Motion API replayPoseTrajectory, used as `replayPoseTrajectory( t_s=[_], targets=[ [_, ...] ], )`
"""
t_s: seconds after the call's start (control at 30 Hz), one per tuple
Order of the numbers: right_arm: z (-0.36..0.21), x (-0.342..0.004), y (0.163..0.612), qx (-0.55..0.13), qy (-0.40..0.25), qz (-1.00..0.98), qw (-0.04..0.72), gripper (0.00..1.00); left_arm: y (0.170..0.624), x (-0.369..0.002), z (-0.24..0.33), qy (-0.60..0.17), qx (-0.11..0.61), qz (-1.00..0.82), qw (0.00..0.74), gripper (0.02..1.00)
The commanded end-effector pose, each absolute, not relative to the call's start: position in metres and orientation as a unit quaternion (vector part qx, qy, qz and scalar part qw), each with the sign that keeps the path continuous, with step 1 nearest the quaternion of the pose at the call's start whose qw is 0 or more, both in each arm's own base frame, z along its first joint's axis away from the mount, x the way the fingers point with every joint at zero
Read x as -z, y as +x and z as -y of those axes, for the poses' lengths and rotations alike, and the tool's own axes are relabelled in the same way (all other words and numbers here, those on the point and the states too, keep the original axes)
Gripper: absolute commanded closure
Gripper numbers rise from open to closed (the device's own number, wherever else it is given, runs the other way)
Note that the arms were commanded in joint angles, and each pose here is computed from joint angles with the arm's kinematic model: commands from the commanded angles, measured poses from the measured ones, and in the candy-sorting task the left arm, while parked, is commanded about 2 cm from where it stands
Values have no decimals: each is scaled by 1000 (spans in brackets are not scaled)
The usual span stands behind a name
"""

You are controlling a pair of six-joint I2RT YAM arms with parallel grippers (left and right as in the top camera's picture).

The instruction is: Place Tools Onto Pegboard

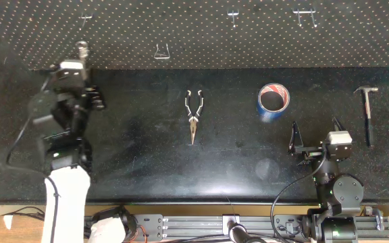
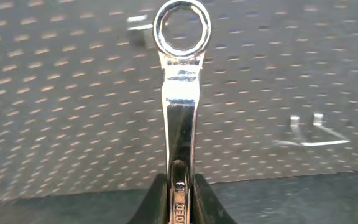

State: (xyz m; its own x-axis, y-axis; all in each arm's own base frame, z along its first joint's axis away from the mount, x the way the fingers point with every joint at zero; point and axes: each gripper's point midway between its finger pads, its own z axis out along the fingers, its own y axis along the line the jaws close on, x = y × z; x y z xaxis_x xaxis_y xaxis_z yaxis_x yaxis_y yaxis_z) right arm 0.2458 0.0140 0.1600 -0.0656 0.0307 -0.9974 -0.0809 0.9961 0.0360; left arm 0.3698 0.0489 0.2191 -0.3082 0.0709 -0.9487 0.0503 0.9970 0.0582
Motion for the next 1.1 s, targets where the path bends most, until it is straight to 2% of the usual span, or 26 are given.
replayPoseTrajectory(
  t_s=[0.03, 0.13, 0.43, 0.53, 0.77, 0.93, 1.1],
  targets=[
    [-13, -159, 246, -37, -19, -729, 683, 25, 383, -224, -34, 28, -36, -801, 597, 991],
    [-13, -159, 246, -38, -19, -729, 683, 25, 393, -224, -49, 6, -68, -793, 605, 993],
    [-13, -159, 246, -37, -19, -729, 683, 25, 405, -216, -64, -18, -98, -789, 606, 993],
    [-13, -159, 246, -38, -19, -729, 683, 25, 408, -208, -65, -18, -99, -794, 600, 993],
    [-13, -159, 246, -38, -19, -729, 683, 25, 416, -236, -68, -29, -98, -772, 628, 991],
    [-13, -159, 246, -37, -19, -729, 683, 25, 416, -234, -86, -62, -97, -772, 626, 991],
    [-13, -159, 246, -37, -19, -729, 683, 25, 420, -225, -75, -44, -70, -781, 618, 991]
  ],
)
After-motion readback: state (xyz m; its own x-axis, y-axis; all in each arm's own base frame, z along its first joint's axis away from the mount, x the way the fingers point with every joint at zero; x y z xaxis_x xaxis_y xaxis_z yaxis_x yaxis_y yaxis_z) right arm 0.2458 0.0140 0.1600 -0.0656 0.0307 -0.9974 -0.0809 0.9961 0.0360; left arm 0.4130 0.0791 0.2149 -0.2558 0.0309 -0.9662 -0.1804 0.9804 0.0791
